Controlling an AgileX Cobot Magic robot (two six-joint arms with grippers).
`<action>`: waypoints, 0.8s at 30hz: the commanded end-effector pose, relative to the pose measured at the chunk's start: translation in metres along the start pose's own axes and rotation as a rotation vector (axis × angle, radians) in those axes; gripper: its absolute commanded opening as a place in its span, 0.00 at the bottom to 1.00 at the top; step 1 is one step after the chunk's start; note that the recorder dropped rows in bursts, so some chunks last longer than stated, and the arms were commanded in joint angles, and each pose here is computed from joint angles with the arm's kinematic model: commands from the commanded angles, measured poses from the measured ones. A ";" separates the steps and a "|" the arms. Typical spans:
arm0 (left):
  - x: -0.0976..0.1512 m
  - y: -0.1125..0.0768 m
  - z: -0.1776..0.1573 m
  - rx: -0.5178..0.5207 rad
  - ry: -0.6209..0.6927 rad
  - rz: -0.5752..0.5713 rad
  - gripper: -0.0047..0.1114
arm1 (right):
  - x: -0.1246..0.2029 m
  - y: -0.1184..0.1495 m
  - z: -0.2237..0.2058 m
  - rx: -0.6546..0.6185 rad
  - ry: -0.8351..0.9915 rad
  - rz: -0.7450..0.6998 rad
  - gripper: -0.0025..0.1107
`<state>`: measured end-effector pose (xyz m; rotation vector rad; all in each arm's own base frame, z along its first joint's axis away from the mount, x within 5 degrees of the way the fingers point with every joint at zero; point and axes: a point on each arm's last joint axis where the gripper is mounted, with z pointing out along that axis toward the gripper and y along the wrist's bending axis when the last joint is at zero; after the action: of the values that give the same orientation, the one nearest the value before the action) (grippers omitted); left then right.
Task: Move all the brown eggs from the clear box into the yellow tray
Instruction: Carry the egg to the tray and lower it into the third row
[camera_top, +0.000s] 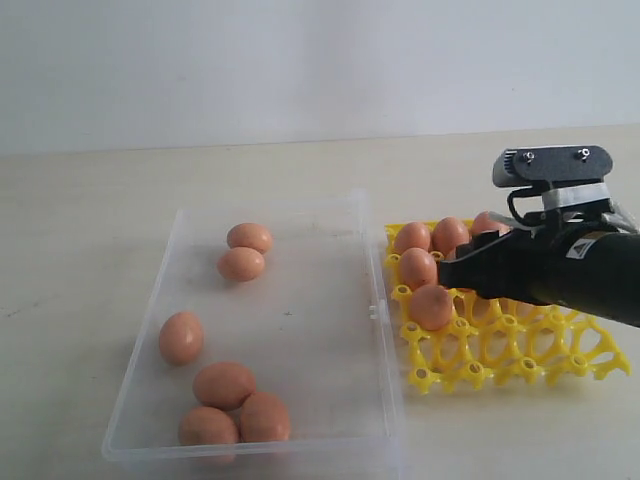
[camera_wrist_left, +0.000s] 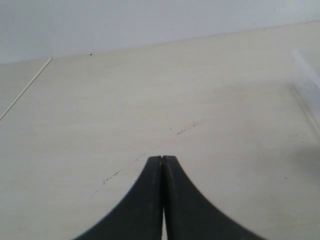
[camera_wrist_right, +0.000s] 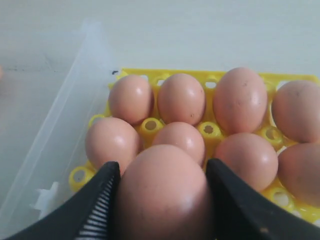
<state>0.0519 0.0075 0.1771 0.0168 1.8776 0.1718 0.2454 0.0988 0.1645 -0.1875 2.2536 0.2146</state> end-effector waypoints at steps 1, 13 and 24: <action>-0.002 0.000 0.000 0.004 -0.013 -0.004 0.04 | 0.007 -0.005 0.017 0.040 -0.003 -0.014 0.02; -0.002 0.000 0.000 0.004 -0.013 -0.004 0.04 | -0.004 0.000 0.040 0.040 -0.008 -0.023 0.02; -0.002 0.000 0.000 0.004 -0.013 -0.004 0.04 | 0.003 0.001 0.044 0.026 0.054 -0.049 0.03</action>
<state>0.0519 0.0075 0.1771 0.0168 1.8776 0.1718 0.2742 0.1099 0.1363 -0.2149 2.2995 0.1648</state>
